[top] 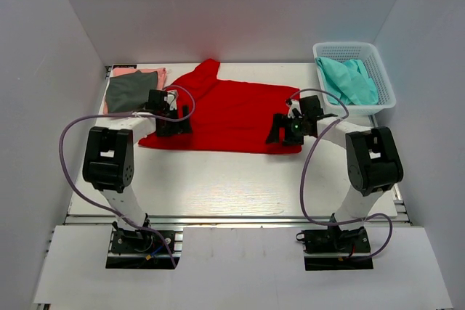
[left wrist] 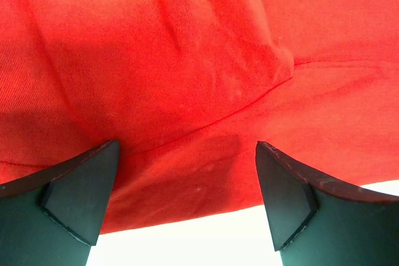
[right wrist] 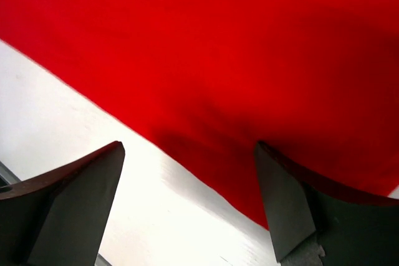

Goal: Fold and stack the t-shirts
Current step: Fold the tshirt

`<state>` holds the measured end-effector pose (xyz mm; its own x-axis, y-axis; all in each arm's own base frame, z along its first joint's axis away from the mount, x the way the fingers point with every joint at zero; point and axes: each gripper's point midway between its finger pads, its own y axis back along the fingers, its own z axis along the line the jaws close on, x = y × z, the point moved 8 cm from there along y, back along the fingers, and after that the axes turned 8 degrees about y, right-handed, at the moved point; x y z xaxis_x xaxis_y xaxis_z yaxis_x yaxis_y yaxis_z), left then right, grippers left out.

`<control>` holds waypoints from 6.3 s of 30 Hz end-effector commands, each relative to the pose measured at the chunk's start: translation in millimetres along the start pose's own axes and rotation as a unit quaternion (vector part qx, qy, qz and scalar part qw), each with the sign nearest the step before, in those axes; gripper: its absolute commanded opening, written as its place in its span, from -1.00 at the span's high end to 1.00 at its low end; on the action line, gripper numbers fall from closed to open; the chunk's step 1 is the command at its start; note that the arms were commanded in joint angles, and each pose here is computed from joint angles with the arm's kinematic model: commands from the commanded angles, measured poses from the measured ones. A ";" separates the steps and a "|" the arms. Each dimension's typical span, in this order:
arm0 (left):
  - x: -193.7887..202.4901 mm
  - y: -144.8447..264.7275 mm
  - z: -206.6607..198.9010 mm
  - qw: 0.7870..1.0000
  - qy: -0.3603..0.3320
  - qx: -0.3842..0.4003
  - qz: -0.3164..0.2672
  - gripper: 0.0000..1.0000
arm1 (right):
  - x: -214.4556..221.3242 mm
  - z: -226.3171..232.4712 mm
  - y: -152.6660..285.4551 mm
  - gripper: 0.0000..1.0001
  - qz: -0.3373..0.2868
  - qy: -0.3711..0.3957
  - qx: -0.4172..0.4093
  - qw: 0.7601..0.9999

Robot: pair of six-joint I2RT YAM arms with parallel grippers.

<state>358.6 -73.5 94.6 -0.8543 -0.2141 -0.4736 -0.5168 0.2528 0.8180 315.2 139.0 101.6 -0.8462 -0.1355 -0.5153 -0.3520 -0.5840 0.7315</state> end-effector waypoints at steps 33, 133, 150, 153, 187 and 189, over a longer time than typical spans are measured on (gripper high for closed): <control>-62.6 89.8 -48.8 0.991 0.052 0.010 -0.126 -1.00 | -51.7 25.6 88.0 -0.81 -0.129 0.032 0.121 0.984; -209.6 -106.6 9.5 0.960 0.118 -0.132 -0.215 -0.69 | -118.2 -28.4 30.4 -0.81 -0.120 0.015 0.140 0.983; -152.4 -140.2 21.5 0.972 0.081 -0.184 -0.123 0.07 | -117.6 -35.8 31.2 -0.81 -0.117 0.011 0.173 0.978; -145.6 -143.3 25.9 0.971 0.081 -0.199 -0.105 0.07 | -118.4 -38.7 32.6 -0.81 -0.119 0.011 0.189 0.975; -146.0 -109.1 8.8 0.980 0.037 -0.148 -0.128 1.00 | -128.0 -102.3 -29.7 -0.78 -0.059 -0.141 0.363 0.919; -147.0 -106.8 8.1 0.980 0.037 -0.146 -0.132 1.00 | -123.3 -106.3 -34.3 -0.72 -0.047 -0.136 0.367 0.919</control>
<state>561.1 -58.5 75.4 -0.6001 -0.3338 -0.7270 -0.7353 -0.1277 0.6656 478.6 96.3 105.6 -0.8100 0.1674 -0.5621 -0.5573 0.0785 0.8266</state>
